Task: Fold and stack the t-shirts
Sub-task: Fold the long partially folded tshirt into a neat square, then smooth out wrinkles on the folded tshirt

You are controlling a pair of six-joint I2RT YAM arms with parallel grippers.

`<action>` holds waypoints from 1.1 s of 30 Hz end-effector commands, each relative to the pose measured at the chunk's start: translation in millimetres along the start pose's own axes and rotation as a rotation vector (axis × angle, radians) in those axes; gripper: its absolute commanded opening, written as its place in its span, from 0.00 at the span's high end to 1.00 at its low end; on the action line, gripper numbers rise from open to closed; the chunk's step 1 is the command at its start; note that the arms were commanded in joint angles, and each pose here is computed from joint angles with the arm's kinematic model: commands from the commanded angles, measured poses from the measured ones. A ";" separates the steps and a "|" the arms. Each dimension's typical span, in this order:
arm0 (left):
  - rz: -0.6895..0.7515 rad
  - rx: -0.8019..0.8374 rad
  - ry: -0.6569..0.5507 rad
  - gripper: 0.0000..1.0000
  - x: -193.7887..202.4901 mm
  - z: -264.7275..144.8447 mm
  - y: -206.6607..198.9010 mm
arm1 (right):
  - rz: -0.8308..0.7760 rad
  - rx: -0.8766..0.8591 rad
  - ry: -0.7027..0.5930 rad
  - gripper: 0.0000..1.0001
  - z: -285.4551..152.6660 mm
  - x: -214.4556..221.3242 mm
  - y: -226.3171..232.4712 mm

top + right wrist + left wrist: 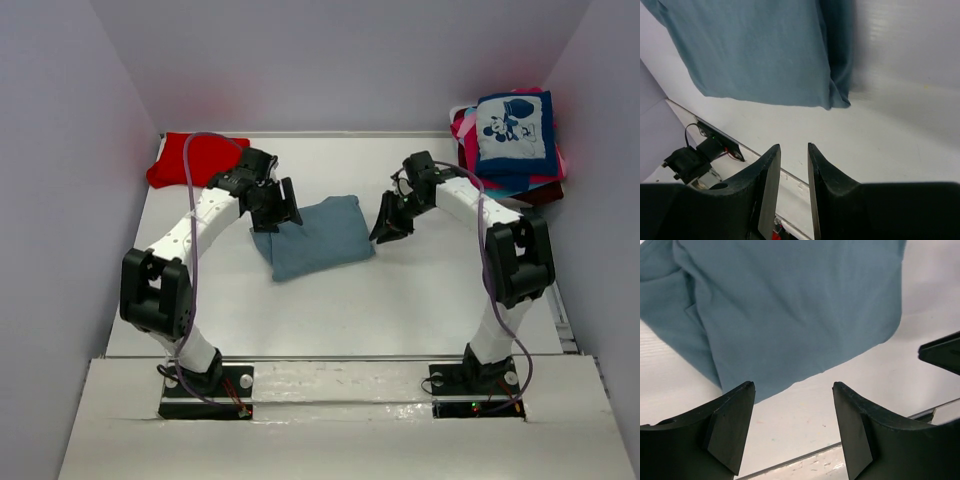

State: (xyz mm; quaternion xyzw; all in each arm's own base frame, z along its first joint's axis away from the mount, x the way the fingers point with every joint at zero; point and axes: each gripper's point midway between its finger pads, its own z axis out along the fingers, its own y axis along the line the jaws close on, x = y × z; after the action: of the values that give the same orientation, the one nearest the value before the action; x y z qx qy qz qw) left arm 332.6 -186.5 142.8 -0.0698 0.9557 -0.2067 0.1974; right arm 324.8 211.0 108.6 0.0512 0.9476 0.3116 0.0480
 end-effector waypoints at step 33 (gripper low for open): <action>-0.037 0.059 0.221 0.29 -2.0 87.2 8.1 | 0.092 0.006 0.194 0.67 99.1 -0.9 -9.8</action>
State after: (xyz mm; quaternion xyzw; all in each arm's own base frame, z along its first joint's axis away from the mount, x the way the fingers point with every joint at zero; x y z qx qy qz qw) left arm 378.1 -241.5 63.3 -0.0295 0.9566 -0.2749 0.0920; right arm 340.9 263.1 38.7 0.0671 0.9389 0.3332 -0.0548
